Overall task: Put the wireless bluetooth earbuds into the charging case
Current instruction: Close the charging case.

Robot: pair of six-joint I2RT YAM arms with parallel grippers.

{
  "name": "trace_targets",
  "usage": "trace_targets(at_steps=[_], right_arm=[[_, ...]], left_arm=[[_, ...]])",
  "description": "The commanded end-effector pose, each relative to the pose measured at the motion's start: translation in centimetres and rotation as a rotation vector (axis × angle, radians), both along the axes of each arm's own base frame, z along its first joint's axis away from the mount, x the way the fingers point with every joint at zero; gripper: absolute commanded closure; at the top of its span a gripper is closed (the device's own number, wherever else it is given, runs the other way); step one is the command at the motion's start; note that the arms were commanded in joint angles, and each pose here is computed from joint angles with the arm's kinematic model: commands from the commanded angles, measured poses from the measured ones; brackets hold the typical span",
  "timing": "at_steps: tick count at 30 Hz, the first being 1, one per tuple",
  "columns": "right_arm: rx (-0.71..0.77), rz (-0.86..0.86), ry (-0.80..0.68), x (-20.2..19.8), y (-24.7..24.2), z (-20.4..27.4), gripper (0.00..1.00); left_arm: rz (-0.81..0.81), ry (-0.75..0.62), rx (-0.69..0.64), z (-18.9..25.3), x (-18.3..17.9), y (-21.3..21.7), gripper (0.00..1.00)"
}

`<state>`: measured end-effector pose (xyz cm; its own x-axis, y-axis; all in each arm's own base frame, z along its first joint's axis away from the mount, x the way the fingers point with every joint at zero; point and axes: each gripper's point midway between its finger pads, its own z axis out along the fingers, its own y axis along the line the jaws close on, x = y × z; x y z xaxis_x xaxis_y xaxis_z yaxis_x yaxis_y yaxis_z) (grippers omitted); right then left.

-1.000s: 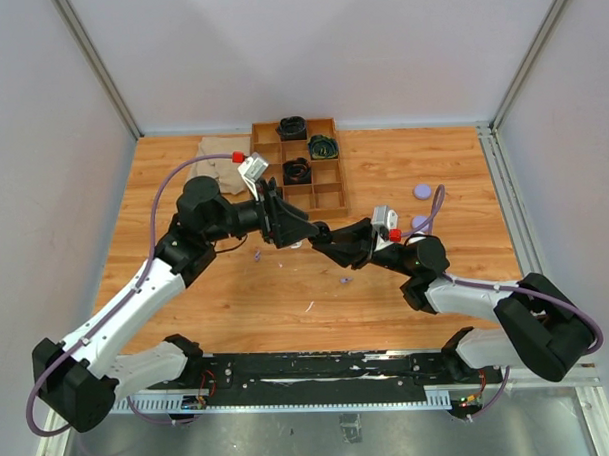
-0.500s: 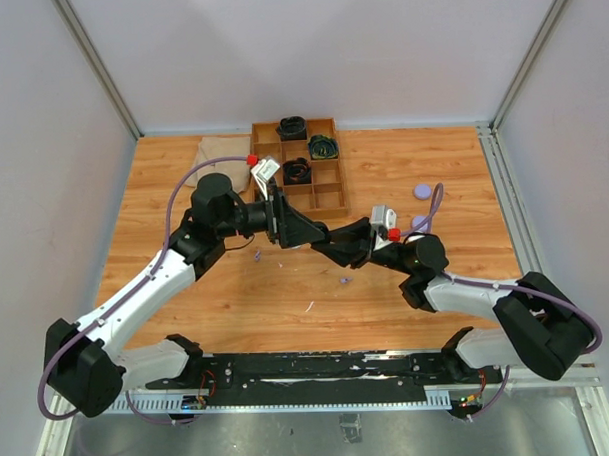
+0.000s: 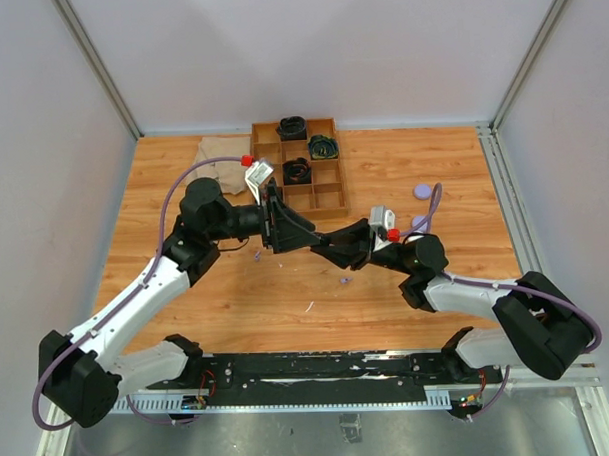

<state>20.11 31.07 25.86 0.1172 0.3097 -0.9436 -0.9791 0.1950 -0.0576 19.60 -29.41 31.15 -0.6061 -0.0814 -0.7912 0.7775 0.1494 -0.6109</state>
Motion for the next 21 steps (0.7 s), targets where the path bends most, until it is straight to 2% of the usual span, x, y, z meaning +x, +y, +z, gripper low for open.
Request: trace_targets(at_steps=[1,6,9,14,18,21], right_arm=[[0.012,0.044,-0.012,-0.9,0.3,0.6,0.98],[0.003,0.036,0.017,-0.8,0.0,0.2,0.98],[-0.013,-0.013,0.071,0.2,-0.6,-0.4,0.99],[-0.103,-0.15,0.195,2.5,-2.3,-2.7,0.98],[-0.294,-0.295,0.366,4.4,-4.5,-6.7,0.98],[-0.365,-0.387,0.447,5.6,-6.7,-8.2,0.98]], left_arm=[[-0.044,-0.105,-0.038,1.9,-1.3,0.4,0.37],[0.002,-0.125,-0.004,1.8,-0.7,0.8,0.36],[0.119,-0.142,0.062,1.5,0.9,1.6,0.34],[0.413,-0.181,0.227,0.8,4.6,5.0,0.27],[0.663,-0.217,0.355,0.7,6.8,9.3,0.22],[0.81,-0.254,0.406,0.9,7.5,12.2,0.17]])
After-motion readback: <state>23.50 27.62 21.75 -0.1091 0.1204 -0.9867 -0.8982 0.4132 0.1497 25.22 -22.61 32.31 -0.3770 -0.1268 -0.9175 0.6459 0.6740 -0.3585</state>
